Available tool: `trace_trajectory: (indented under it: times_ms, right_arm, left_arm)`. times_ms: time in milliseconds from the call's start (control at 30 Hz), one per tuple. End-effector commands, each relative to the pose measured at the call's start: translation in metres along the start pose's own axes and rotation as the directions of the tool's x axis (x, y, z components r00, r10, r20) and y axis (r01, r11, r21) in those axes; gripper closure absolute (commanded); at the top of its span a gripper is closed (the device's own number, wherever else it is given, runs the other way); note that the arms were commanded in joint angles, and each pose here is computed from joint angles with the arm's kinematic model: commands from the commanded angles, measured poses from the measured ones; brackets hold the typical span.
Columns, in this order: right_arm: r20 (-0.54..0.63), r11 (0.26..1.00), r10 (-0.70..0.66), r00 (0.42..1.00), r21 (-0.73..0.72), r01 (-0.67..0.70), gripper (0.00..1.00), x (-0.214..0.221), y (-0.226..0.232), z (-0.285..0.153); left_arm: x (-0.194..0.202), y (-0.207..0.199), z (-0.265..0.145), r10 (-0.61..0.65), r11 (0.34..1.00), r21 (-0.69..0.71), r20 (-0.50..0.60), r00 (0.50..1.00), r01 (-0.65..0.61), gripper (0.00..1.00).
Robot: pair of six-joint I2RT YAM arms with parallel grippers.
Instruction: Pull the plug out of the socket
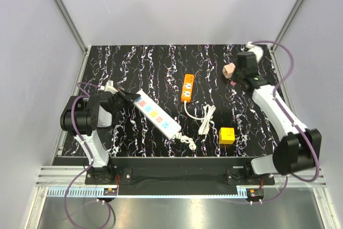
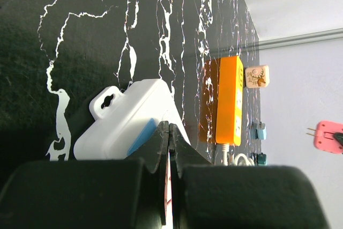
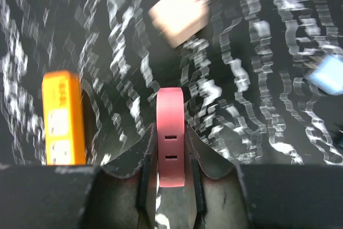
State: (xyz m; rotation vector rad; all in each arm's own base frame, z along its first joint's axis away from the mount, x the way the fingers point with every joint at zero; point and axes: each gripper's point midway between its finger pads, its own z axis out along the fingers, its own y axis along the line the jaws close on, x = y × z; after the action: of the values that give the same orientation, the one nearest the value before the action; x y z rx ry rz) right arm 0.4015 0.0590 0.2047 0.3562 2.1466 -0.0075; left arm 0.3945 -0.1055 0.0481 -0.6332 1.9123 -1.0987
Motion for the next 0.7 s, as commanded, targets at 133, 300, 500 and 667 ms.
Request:
trace_trajectory:
  times_ms: [133, 300, 500, 667]
  right_arm:
    - [0.264, 0.868, 0.467, 0.844, 0.048, -0.494, 1.0, -0.06, -0.108, -0.001]
    - [0.325, 0.771, 0.594, 0.736, 0.03, -0.636, 1.0, -0.064, -0.16, 0.032]
    - [0.259, 0.741, 0.658, 0.707, -0.055, -0.669, 1.0, -0.059, -0.167, 0.102]
    - [0.282, 0.736, 0.667, 0.69, -0.111, -0.667, 1.0, -0.047, -0.17, 0.143]
  left_arm:
    - [-0.005, -0.011, -0.002, 0.036, 0.998, 0.047, 0.028, 0.999, -0.037, 1.0]
    - [-0.004, -0.011, -0.001, 0.026, 0.998, 0.054, 0.025, 0.999, -0.027, 1.0]
    - [-0.004, -0.011, -0.001, 0.023, 0.998, 0.057, 0.023, 0.999, -0.024, 1.0]
    - [-0.003, -0.01, 0.0, 0.02, 0.998, 0.057, 0.019, 1.0, -0.021, 1.0]
